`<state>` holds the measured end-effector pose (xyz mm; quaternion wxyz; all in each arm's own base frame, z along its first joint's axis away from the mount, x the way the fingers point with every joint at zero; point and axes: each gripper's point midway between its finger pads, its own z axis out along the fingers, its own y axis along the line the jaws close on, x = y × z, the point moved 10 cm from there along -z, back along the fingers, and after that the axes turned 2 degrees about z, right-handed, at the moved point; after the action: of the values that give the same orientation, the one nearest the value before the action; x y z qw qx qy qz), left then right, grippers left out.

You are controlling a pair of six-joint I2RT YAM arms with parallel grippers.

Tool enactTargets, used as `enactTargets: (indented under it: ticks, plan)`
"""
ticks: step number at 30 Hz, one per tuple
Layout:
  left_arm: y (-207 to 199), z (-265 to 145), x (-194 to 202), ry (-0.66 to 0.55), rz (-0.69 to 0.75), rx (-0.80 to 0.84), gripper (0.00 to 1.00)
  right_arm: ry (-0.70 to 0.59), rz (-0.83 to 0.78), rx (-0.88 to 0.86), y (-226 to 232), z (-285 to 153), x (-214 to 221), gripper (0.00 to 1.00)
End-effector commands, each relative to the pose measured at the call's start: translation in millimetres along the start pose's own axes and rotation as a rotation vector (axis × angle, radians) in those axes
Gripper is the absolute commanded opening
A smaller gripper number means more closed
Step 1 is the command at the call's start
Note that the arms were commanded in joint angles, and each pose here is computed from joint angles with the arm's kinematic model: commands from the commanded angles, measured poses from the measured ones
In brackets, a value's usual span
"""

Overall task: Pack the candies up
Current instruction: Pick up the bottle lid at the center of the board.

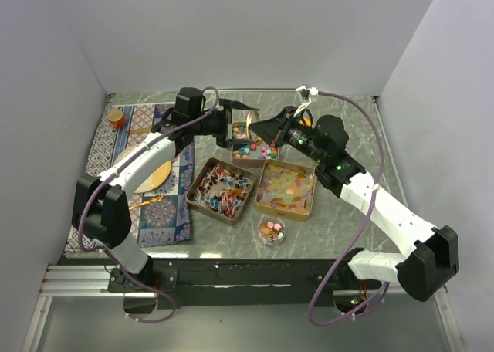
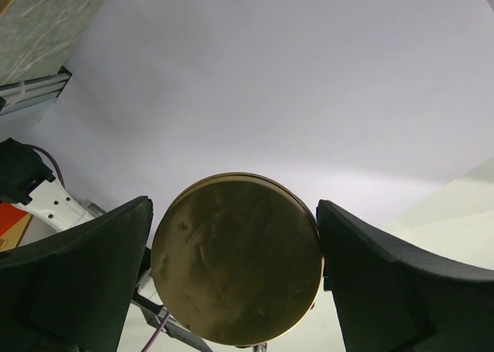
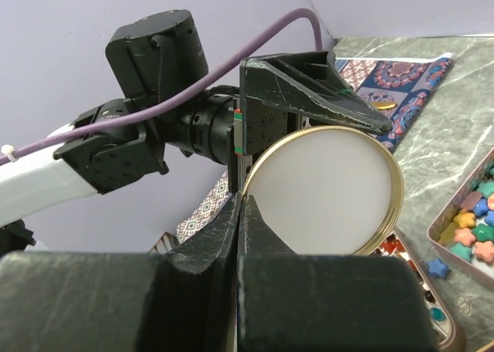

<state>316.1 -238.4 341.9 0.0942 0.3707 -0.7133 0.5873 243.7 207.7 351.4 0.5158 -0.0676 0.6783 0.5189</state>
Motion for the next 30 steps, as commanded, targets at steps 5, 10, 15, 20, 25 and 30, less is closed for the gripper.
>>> enactTargets:
  ticks: [5, 10, 15, 20, 25, 30]
  plan:
    - [-8, -14, 24, 0.060, 0.073, 0.052, 0.88, -0.056, -0.040, -0.033, 8, -10, -5, 0.00]
    - [-8, -16, 27, 0.067, 0.084, 0.055, 0.85, -0.059, -0.048, -0.008, 2, -12, -1, 0.00]
    - [-8, -15, 26, 0.062, 0.100, 0.061, 0.73, -0.055, -0.057, 0.008, 0, -14, 2, 0.00]
    - [-7, -21, 27, 0.020, 0.156, 0.080, 0.63, -0.021, -0.104, 0.027, -5, -20, 7, 0.11]
    - [-8, -34, 4, -0.080, 0.253, 0.136, 0.47, 0.110, -0.217, 0.011, 0, -38, 11, 0.76]
    - [2, -39, -11, -0.152, 0.304, 0.118, 0.55, 0.173, -0.288, 0.032, 3, -57, 11, 1.00]
